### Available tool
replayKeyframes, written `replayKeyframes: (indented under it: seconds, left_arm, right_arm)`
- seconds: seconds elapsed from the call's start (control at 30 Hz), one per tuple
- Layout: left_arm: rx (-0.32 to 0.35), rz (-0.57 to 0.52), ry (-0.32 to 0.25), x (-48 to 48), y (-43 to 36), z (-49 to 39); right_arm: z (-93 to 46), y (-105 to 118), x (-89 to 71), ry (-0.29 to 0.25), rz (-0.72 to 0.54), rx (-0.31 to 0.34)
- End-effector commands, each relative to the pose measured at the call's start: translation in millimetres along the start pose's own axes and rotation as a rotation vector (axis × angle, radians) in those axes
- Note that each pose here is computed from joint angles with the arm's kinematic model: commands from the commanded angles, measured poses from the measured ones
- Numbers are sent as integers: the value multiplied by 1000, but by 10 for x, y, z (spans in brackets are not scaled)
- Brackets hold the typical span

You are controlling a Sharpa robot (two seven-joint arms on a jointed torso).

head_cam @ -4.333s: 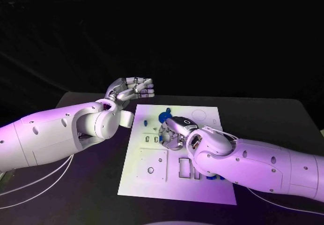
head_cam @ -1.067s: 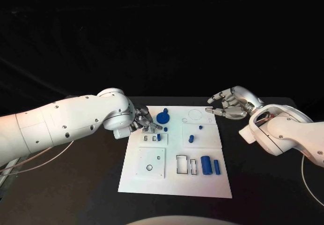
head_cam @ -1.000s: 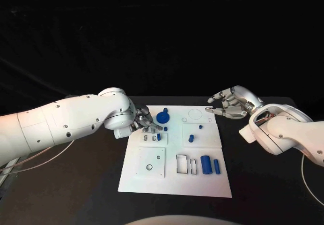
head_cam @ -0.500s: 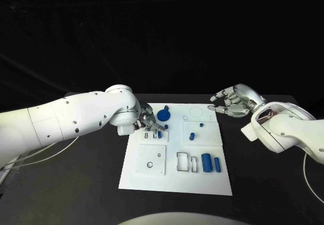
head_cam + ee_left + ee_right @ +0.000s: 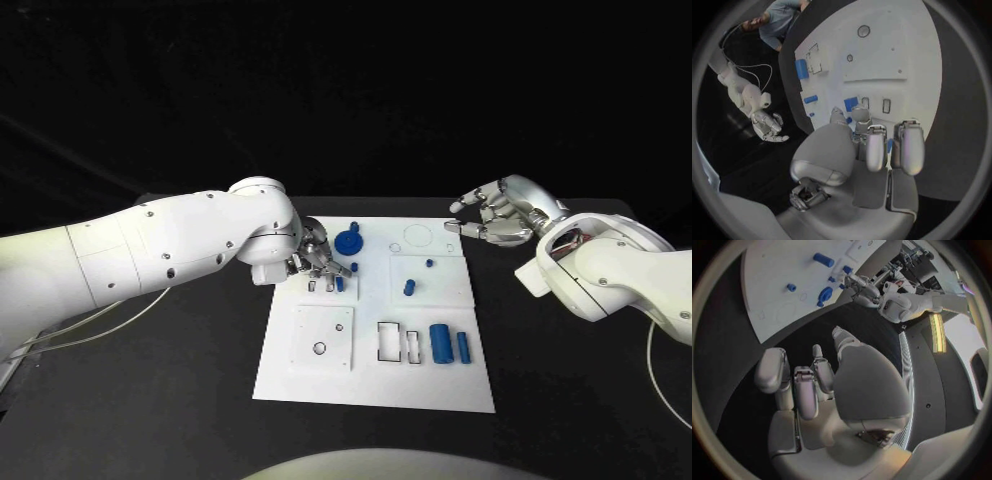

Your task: Assemble the parts on the task board

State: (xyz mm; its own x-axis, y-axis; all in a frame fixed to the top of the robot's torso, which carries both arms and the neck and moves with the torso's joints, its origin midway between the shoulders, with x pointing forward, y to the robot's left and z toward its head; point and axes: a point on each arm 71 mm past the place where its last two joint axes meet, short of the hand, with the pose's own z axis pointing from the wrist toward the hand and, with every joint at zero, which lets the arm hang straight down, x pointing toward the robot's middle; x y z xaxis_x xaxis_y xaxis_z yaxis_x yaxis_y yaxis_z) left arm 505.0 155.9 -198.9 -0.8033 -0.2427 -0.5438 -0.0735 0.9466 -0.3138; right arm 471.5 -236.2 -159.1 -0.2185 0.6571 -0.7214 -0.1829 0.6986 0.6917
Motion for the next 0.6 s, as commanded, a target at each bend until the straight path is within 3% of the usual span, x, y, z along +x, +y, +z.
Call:
replayKeyframes:
  seconds: [0.03,0.6]
  left_arm:
    - [-2,13,21,15,-17,8]
    - [-11,18,47,15,-25,46]
  right_arm:
    - [2,3,11,15,-13,-3]
    - [11,-1,14,16,-15,-1]
